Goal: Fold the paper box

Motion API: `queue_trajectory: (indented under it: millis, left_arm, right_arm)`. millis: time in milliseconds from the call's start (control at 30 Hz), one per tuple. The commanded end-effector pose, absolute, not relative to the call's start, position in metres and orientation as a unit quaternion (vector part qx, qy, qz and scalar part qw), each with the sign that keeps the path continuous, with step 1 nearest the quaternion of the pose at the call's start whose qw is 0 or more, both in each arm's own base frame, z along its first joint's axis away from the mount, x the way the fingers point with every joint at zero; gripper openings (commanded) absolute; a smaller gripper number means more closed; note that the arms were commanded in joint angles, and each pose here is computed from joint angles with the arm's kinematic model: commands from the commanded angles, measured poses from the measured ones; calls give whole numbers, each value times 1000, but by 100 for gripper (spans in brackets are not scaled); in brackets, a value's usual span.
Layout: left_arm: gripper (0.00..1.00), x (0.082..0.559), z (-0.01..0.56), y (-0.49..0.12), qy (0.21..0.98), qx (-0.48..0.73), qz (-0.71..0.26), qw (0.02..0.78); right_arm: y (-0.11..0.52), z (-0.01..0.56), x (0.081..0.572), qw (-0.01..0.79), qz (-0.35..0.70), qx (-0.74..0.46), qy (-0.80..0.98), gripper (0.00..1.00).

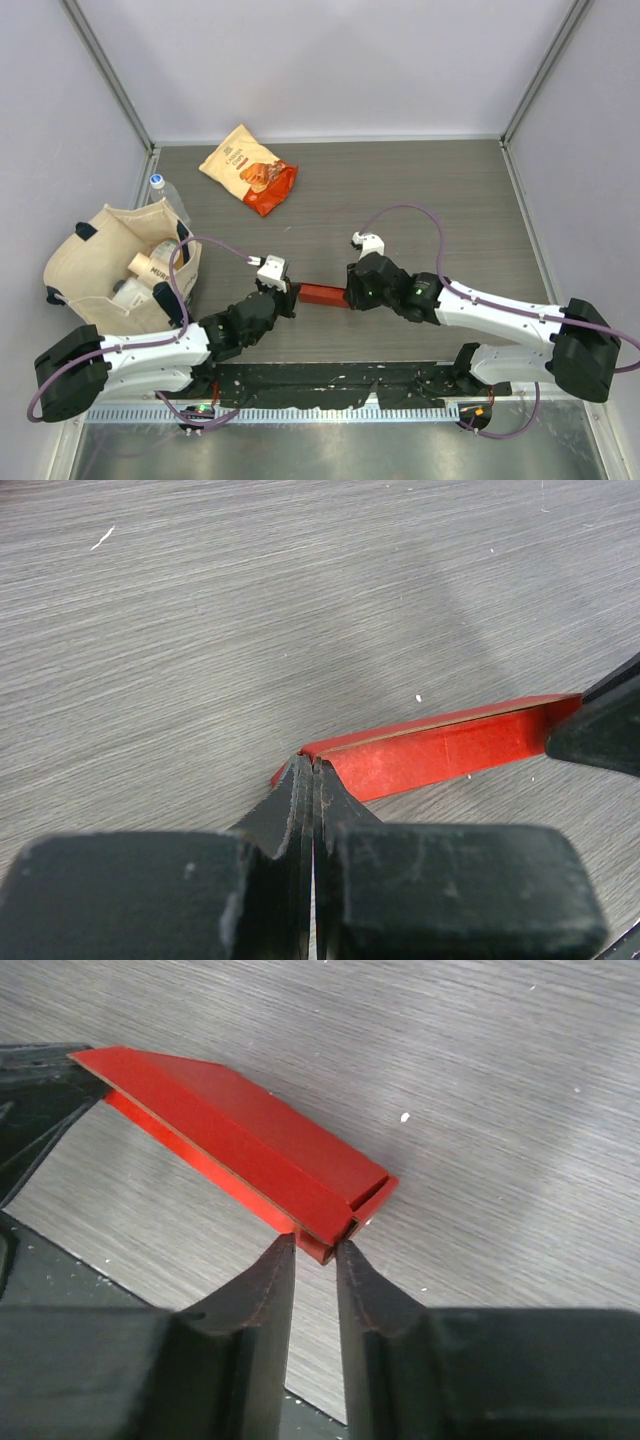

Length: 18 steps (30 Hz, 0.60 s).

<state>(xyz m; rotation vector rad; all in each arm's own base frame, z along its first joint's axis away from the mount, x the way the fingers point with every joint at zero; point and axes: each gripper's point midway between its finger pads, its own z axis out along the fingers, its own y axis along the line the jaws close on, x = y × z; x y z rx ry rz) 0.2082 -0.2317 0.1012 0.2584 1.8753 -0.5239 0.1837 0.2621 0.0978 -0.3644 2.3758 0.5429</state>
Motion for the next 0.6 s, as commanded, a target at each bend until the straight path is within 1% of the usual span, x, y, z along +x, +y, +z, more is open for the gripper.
queue_trajectory:
  millis: [0, 100, 133, 167, 200, 233, 300, 367, 433, 533, 567]
  left_arm:
    - [0, 204, 88, -228, 805, 123, -207, 542]
    - [0, 204, 89, -228, 805, 121, -207, 543]
    - [0, 205, 90, -229, 805, 121, -208, 543]
    - [0, 204, 89, -229, 805, 122, -207, 542]
    - [0, 204, 90, -230, 805, 123, -207, 542]
    - [0, 205, 91, -230, 806, 123, -205, 542]
    - [0, 205, 91, -230, 806, 120, -206, 542]
    - [0, 206, 91, -230, 806, 117, -205, 543]
    - [0, 206, 89, -230, 808, 119, -202, 541]
    - [0, 206, 89, -231, 809, 120, -199, 539]
    - [0, 206, 90, -231, 809, 120, -199, 540]
  right_arm:
    - [273, 120, 172, 303, 265, -76, 912, 39]
    - [258, 136, 174, 296, 278, 11, 914, 53]
    - [248, 135, 180, 291, 277, 47, 914, 62]
    - [247, 130, 173, 262, 296, 90, 914, 66]
    - [245, 135, 172, 256, 320, 115, 905, 71]
    - [246, 135, 172, 244, 338, 145, 898, 74]
    - [249, 135, 172, 212, 380, 223, 872, 78]
    - [255, 140, 178, 190, 417, 285, 842, 78]
    - [261, 149, 183, 179, 446, 318, 817, 78]
    - [265, 146, 189, 145, 468, 382, 784, 78]
    - [270, 147, 186, 115, 482, 397, 773, 77]
